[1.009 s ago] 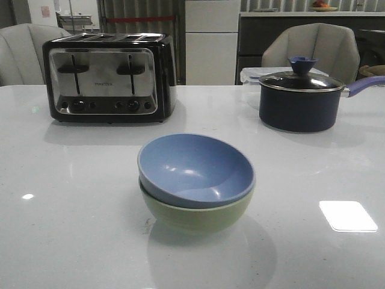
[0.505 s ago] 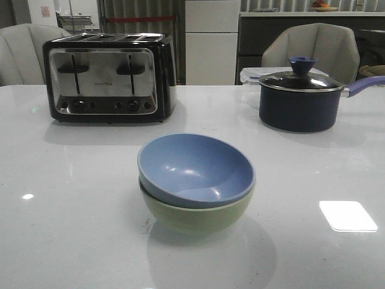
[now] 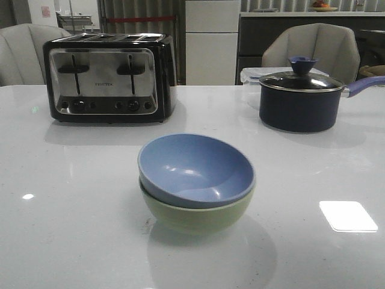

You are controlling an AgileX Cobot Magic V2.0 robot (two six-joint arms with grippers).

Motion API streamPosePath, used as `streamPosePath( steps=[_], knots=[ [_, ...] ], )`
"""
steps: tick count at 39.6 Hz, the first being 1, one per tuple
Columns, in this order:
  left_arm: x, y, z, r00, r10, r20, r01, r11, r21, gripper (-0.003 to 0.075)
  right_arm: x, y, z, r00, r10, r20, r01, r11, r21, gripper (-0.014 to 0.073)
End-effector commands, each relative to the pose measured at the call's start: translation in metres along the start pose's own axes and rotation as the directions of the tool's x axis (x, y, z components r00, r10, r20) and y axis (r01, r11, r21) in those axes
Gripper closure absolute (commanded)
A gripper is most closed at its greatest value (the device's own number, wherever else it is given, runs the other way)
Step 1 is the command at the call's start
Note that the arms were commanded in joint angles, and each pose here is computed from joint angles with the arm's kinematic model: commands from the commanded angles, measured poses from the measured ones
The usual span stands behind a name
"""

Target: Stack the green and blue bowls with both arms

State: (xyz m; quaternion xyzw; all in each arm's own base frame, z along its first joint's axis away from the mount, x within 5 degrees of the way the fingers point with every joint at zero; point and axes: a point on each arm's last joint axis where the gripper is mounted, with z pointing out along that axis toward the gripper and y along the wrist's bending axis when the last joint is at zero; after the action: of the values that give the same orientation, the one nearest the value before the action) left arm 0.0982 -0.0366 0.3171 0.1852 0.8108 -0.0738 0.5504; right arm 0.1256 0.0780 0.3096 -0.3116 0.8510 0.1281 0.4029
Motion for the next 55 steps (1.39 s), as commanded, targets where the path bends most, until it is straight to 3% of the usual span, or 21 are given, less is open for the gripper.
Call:
streamPosePath(
  steps=[1,10,18,30,55],
  knots=[
    [0.002,0.006,-0.011,0.975,-0.053,0.215,0.071,0.995,-0.077,0.0627,-0.012,-0.002,-0.006,0.996,-0.002,0.085,0.0,1.0,0.023,0.0538],
    [0.065,0.006,-0.022,0.914,-0.045,0.404,0.139,0.968,-0.207,0.0627,-0.012,-0.002,-0.006,0.996,-0.002,0.085,0.0,1.0,0.023,0.0538],
    [0.102,0.003,-0.019,0.88,-0.019,0.474,0.159,0.954,-0.256,0.0627,-0.012,-0.002,-0.006,0.996,-0.002,0.085,0.0,1.0,0.023,0.0538],
    [0.112,0.004,-0.011,0.848,0.002,0.53,0.165,0.949,-0.267,0.0627,-0.012,-0.002,-0.006,0.996,-0.002,0.084,0.0,1.0,0.022,0.0538],
    [0.114,0.005,-0.011,0.853,-0.03,0.52,0.2,0.941,-0.273,0.0627,-0.012,-0.002,-0.006,0.996,-0.002,0.084,0.0,1.0,0.022,0.0538]
  ],
)
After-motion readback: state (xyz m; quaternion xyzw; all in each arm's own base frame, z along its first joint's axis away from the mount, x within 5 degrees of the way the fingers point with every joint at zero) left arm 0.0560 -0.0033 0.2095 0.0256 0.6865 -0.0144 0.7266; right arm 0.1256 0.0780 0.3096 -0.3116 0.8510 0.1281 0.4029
